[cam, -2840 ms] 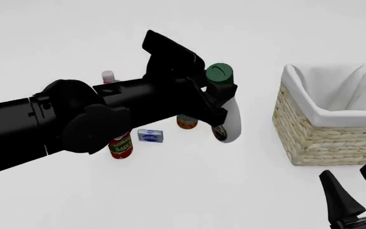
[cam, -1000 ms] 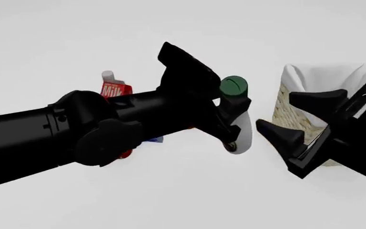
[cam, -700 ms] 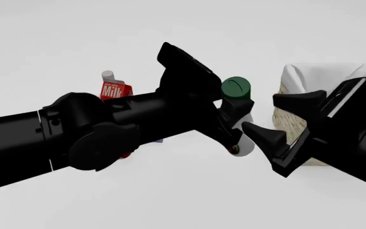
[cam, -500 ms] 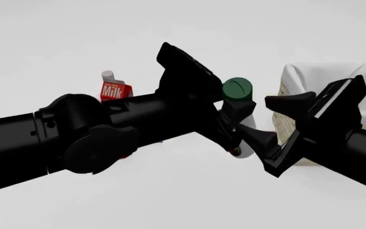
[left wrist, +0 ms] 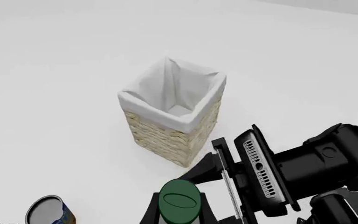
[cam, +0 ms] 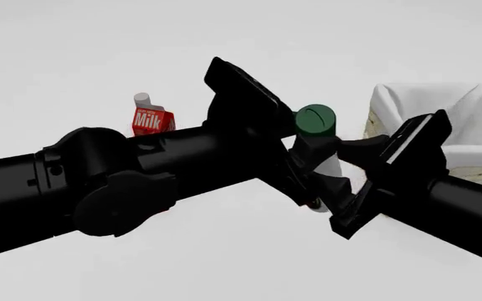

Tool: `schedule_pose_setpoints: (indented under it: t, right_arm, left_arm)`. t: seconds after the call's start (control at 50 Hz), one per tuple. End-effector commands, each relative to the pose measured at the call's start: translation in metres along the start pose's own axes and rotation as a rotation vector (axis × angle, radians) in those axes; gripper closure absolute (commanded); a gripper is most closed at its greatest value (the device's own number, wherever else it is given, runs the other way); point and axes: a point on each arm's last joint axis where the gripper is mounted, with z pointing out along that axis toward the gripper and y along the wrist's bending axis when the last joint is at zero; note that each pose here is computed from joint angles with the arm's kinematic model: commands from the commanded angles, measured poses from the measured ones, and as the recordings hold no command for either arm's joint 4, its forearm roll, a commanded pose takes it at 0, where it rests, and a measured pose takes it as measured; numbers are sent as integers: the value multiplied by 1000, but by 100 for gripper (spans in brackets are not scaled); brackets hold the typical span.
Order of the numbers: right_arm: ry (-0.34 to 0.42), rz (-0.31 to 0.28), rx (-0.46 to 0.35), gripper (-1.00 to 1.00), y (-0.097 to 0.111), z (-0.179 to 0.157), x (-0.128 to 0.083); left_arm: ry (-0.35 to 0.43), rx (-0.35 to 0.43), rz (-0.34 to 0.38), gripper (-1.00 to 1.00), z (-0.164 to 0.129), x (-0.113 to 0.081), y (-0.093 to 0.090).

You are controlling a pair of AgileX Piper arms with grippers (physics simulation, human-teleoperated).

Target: Pick the salad dressing and place it in the basket.

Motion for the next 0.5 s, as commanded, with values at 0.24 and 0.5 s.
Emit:
schedule_pose_setpoints:
  t: [0.24, 0.5]
  right_arm:
    - [-9, -24, -26, 100, 6, 0, 3]
    - [-15, -28, -37, 100, 8, -3, 1]
  left_arm:
    - [-22, 5, 17, 100, -6, -4, -2]
    - [-51, 8, 29, -100, -12, -6, -3]
